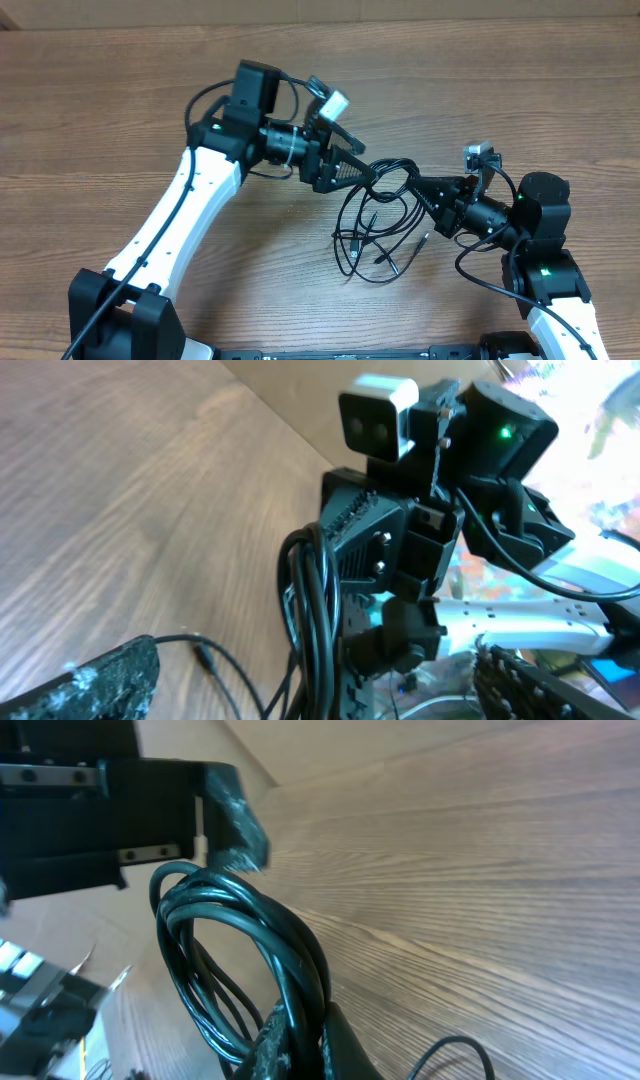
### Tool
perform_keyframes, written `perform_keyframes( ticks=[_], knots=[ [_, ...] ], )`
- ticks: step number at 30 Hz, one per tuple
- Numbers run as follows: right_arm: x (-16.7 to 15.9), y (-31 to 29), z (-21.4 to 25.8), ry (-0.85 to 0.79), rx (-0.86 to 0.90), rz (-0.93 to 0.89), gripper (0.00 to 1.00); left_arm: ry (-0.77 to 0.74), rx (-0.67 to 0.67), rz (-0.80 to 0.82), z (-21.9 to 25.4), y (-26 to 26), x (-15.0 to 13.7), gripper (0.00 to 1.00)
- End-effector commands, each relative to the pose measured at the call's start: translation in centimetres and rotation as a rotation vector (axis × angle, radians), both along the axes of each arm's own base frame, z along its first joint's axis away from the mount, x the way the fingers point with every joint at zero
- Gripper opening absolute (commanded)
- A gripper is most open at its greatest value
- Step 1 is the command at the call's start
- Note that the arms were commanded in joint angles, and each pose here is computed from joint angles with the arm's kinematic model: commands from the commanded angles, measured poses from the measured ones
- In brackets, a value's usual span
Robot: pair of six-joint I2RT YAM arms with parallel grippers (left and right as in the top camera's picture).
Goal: Untangle cables
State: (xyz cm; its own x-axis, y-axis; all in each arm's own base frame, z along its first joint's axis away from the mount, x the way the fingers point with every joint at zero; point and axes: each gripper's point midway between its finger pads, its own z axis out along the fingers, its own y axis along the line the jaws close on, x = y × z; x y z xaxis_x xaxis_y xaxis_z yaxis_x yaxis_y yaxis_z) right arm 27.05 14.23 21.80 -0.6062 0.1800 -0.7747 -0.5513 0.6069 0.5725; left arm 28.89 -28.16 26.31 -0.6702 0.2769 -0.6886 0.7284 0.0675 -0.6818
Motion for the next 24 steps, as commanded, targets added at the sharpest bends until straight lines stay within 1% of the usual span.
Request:
perform_keyframes(
  ticks=[1, 2, 3, 4, 5, 6, 7, 8, 17, 18, 19, 20, 21, 22, 23, 24],
  knots=[
    [-0.7, 0.7, 1.4, -0.069, 0.007, 0.081, 0.04, -0.044, -0.036, -0.053, 1.9, -1.0, -1.5, 0.90],
    [-0.8, 0.8, 1.4, -0.071, 0.010, 0.085, 0.04, -0.044, -0.034, -0.053, 1.9, -1.0, -1.6, 0.77],
    [-0.9, 0.9, 1.5, -0.075, 0.013, 0.093, 0.04, -0.044, -0.034, -0.053, 1.9, -1.0, -1.6, 0.51],
    [-1.1, 1.1, 1.8, -0.086, 0.021, 0.111, 0.04, -0.044, -0.034, -0.053, 1.9, -1.0, -1.6, 0.35],
    [-1.2, 1.2, 2.0, -0.093, 0.025, 0.121, 0.04, -0.044, -0.034, -0.053, 1.9, -1.0, -1.6, 0.29],
    [-1.3, 1.3, 2.2, -0.103, 0.028, 0.130, 0.04, -0.044, -0.034, -0.053, 1.9, -1.0, -1.6, 0.16],
    [-1.2, 1.2, 2.2, -0.103, 0.028, 0.129, 0.04, -0.043, -0.034, -0.053, 1.9, -1.0, -1.6, 0.07],
    [-1.3, 1.2, 2.2, -0.102, 0.028, 0.129, 0.04, -0.043, -0.034, -0.053, 1.9, -1.0, -1.6, 0.04],
    [-1.2, 1.2, 2.3, -0.107, 0.029, 0.129, 0.04, -0.042, -0.033, -0.058, 1.9, -1.2, -1.7, 0.04],
    [-1.2, 1.3, 2.4, -0.110, 0.031, 0.129, 0.04, -0.045, -0.017, -0.050, 1.6, -1.3, -1.7, 0.04],
    [-1.2, 1.2, 2.4, -0.111, 0.030, 0.128, 0.12, -0.053, 0.008, -0.031, 1.1, -1.3, -1.4, 0.04],
    [-1.1, 1.2, 2.4, -0.111, 0.029, 0.124, 0.40, -0.064, 0.054, 0.007, 0.4, -1.3, -0.7, 0.04],
    [-1.1, 1.2, 2.4, -0.111, 0.028, 0.123, 0.73, -0.069, 0.096, 0.045, -0.3, -1.1, -0.1, 0.04],
    [-1.0, 1.1, 2.3, -0.111, 0.025, 0.116, 0.95, -0.068, 0.151, 0.101, -1.2, -0.8, 0.8, 0.04],
    [-0.8, 1.0, 2.3, -0.111, 0.021, 0.106, 1.00, -0.064, 0.196, 0.150, -1.9, -0.5, 1.6, 0.04],
    [-0.7, 0.9, 2.2, -0.110, 0.016, 0.093, 1.00, -0.066, 0.236, 0.197, -2.4, -0.2, 2.4, 0.04]
  ],
)
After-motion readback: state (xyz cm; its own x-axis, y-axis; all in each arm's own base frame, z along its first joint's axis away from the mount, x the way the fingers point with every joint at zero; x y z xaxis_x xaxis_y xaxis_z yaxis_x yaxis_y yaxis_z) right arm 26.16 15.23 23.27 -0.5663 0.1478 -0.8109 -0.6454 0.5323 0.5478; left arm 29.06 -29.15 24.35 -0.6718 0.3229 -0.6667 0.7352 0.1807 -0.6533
